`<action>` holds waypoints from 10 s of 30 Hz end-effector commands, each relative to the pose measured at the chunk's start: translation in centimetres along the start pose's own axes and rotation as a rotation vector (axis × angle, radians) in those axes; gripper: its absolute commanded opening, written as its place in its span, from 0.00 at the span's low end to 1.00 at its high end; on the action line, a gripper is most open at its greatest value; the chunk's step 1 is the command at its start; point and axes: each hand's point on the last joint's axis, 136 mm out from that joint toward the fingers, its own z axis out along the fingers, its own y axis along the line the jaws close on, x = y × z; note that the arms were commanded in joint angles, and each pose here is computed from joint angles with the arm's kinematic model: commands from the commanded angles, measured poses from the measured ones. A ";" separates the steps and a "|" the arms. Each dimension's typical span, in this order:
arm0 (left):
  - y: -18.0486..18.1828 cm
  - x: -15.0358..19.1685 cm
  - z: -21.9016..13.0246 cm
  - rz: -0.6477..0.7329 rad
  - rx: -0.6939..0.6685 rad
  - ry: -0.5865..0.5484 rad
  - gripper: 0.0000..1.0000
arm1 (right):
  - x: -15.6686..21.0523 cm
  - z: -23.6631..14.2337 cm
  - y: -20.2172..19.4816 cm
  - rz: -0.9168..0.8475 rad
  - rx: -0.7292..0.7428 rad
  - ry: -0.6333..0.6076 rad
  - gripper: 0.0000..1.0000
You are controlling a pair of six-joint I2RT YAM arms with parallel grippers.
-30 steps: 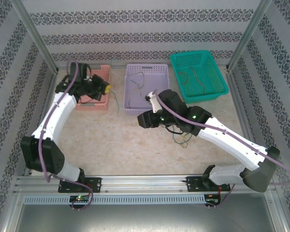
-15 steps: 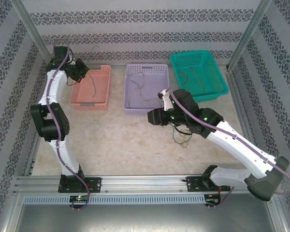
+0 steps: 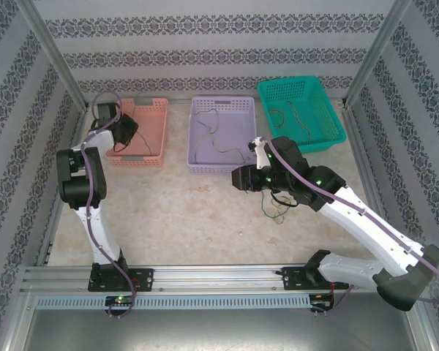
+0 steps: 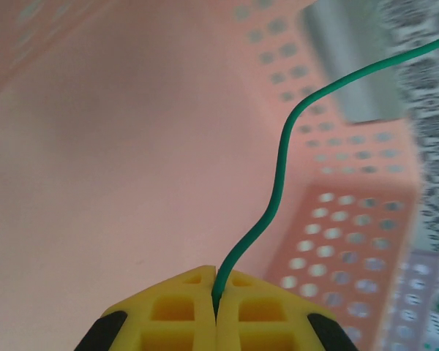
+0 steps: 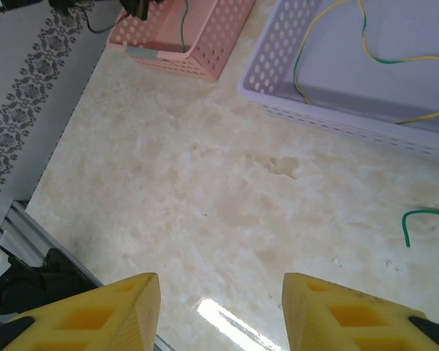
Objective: Untangle the cables
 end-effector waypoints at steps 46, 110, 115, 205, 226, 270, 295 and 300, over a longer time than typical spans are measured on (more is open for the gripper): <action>-6.2 1.3 -11.9 -0.186 0.082 0.020 0.59 | 7.2 -2.8 -16.3 0.789 0.417 -0.047 0.51; -9.5 46.1 -11.7 0.849 0.290 0.739 0.48 | 3.2 -2.7 -9.4 0.765 0.089 0.074 0.00; -8.8 45.1 -12.0 0.844 0.249 0.701 0.00 | 2.7 -3.9 -10.5 0.776 0.116 0.022 0.00; -8.0 38.5 -25.9 0.683 0.230 0.942 0.00 | 4.9 1.8 -14.9 0.731 0.258 0.052 0.75; -8.9 39.1 -26.7 0.762 0.293 1.010 0.00 | 3.9 7.5 -15.5 0.719 0.178 0.167 0.59; -12.3 37.3 -30.7 1.224 0.240 0.646 0.58 | -14.9 -1.3 -15.6 0.477 0.254 -0.179 0.00; -18.9 42.5 -27.6 1.386 0.586 0.717 0.60 | -13.2 1.1 -6.2 0.324 0.049 -0.037 0.00; -17.8 43.8 -27.3 1.353 0.598 0.774 0.44 | -13.4 0.9 -5.9 0.344 0.030 -0.045 0.00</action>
